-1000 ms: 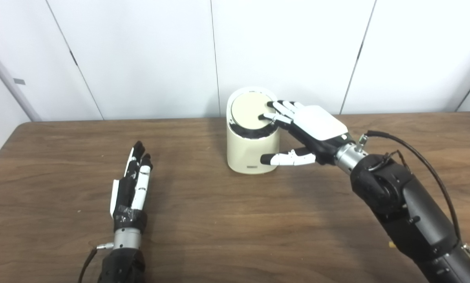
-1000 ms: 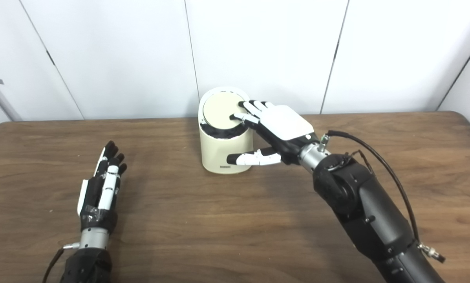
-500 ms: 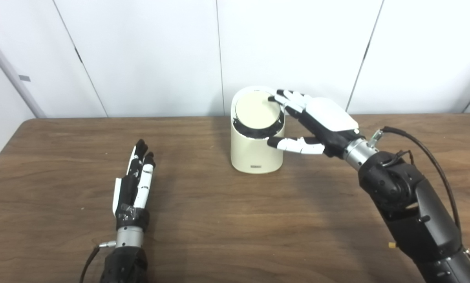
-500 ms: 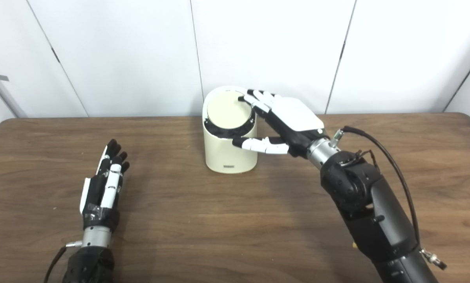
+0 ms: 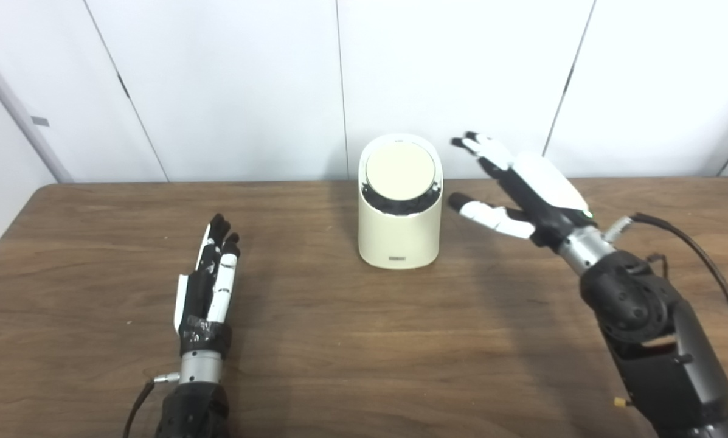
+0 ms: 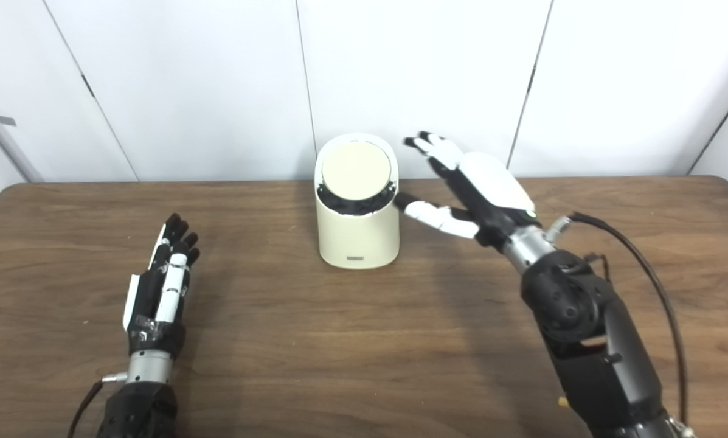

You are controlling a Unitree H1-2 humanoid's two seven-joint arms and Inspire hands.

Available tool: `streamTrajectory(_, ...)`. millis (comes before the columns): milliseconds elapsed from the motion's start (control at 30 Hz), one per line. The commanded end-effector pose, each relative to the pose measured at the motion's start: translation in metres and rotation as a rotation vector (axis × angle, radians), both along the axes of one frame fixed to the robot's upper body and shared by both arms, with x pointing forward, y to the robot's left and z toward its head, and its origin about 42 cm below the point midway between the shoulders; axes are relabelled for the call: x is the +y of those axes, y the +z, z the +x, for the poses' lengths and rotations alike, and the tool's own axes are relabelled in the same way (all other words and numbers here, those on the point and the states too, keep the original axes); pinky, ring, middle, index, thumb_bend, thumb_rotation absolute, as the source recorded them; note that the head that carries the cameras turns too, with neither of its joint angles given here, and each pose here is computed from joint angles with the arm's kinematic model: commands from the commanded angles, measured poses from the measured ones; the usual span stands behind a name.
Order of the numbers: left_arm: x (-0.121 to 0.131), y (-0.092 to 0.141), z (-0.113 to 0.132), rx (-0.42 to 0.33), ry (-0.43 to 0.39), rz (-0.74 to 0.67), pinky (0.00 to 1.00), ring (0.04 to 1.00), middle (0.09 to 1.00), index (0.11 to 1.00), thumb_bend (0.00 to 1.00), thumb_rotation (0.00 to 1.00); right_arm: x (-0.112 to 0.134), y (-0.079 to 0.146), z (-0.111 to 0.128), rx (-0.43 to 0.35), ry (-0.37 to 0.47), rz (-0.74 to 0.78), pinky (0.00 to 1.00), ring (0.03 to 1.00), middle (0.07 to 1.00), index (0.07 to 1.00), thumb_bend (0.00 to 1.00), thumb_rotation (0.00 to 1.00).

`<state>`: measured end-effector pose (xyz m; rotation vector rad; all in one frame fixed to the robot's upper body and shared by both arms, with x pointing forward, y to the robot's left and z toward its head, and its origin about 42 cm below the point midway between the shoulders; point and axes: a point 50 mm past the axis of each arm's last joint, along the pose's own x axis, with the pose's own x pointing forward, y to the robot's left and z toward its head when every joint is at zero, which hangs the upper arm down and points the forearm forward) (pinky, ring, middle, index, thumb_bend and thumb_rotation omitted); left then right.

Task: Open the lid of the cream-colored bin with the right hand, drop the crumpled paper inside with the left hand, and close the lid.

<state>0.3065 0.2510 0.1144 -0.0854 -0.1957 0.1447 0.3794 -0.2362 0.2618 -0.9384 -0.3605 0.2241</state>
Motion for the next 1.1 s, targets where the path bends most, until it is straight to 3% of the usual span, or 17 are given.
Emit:
streamTrajectory(0,0.003,-0.024,-0.016,0.078,0.004,-0.006,0.97,0.965,0.99,1.0,0.36,0.72,-0.005,0.016,-0.001,-0.07,-0.014,0.056,0.93,1.0,0.99,0.95,0.46,1.0)
streamTrajectory(233,0.012,-0.025,-0.024,0.082,0.006,0.019,0.96,0.962,0.988,1.0,0.36,0.76,-0.021,-0.004,-0.01,-0.007,-0.086,0.13,0.95,0.987,0.981,0.948,0.46,1.0)
streamTrajectory(467,0.018,-0.022,-0.031,0.076,0.001,0.039,0.97,0.974,0.996,1.0,0.36,0.81,-0.035,-0.03,-0.016,0.05,-0.116,0.19,0.93,0.977,0.977,0.945,0.52,1.0)
streamTrajectory(733,0.032,-0.022,-0.044,0.093,0.008,0.028,1.0,0.995,1.0,1.0,0.32,0.85,-0.046,-0.056,-0.032,0.103,-0.156,0.219,0.97,0.973,0.975,0.951,0.48,1.0)
streamTrajectory(1067,0.042,-0.019,-0.058,0.099,-0.001,0.023,1.0,1.0,1.0,1.0,0.32,0.9,-0.049,-0.085,-0.052,0.14,-0.18,0.488,0.92,0.957,0.961,0.944,0.51,1.0)
